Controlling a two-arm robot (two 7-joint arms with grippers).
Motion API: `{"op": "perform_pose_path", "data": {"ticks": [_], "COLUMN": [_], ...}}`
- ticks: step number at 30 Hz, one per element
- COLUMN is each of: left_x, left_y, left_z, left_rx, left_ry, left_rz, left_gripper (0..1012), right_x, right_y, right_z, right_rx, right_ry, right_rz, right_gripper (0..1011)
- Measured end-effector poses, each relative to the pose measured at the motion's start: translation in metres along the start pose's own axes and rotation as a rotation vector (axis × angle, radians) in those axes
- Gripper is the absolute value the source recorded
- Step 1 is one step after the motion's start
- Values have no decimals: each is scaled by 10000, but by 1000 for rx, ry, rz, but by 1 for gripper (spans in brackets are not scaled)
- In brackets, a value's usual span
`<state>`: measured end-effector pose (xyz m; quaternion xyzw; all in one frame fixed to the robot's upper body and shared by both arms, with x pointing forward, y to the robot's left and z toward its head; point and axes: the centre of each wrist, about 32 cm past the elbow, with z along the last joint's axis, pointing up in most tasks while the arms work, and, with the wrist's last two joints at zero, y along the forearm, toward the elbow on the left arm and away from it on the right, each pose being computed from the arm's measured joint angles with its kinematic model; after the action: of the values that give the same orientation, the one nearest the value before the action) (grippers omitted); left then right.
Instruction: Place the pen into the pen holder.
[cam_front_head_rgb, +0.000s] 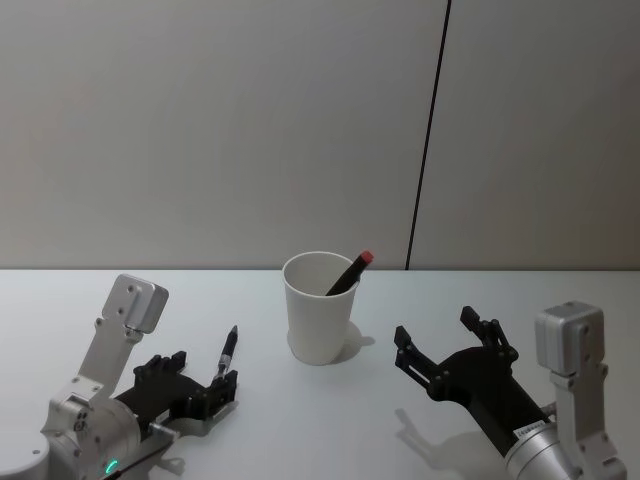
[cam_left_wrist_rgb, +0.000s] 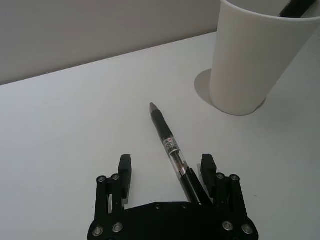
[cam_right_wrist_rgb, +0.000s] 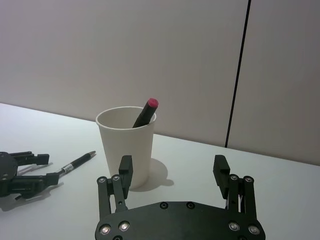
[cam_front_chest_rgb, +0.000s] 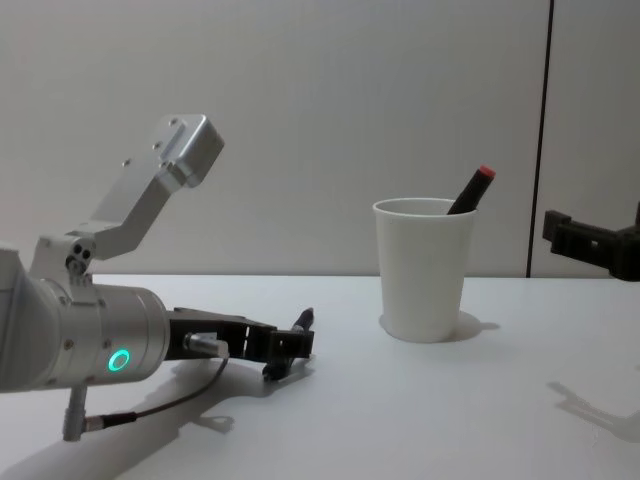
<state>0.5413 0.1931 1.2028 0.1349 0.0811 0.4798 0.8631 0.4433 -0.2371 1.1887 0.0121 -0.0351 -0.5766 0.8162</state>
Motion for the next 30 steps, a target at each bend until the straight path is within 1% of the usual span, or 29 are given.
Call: {"op": "perform_pose_path", "data": {"ticks": [1,3,5,6,7,8,9,12,13,14,16,17,18,19,21,22,23,24,30], "left_x": [0,0,0,1,1,1,1,1,0,0,0,0,0,1,1,1,1,1,0], "left_y": [0,0,0,0,0,0,0,0,0,0,0,0,0,0,0,0,0,0,0], "left_z": [2,3,5,6,8,8,9,12,12,13,14,14,14,14,15,15,15,15,18], "left_rx": [1,1,2,2,2,2,2,3,3,3,3,3,3,3,3,3,3,3,2], "left_ry": [0,1,1,1,1,2,2,2,2,2,2,2,2,2,3,3,3,3,3], "left_rz": [0,0,0,0,0,0,0,0,0,0,0,0,0,0,0,0,0,0,-1], "left_gripper": [905,834,785,741,728,671,671,541,528,479,441,380,356,292,255,215,215,157,88], "right_x": [0,0,0,0,0,0,0,0,0,0,0,0,0,0,0,0,0,0,0], "right_y": [0,0,0,0,0,0,0,0,0,0,0,0,0,0,0,0,0,0,0], "right_z": [0,0,0,0,0,0,0,0,0,0,0,0,0,0,0,0,0,0,0], "right_rx": [0,0,0,0,0,0,0,0,0,0,0,0,0,0,0,0,0,0,0], "right_ry": [0,0,0,0,0,0,0,0,0,0,0,0,0,0,0,0,0,0,0], "right_rz": [0,0,0,0,0,0,0,0,0,0,0,0,0,0,0,0,0,0,0], "right_gripper": [1001,1001,1001,1001,1001,1001,1001,1001,1001,1001,1001,1001,1001,1001,1001,1001,1001,1001,1001]}}
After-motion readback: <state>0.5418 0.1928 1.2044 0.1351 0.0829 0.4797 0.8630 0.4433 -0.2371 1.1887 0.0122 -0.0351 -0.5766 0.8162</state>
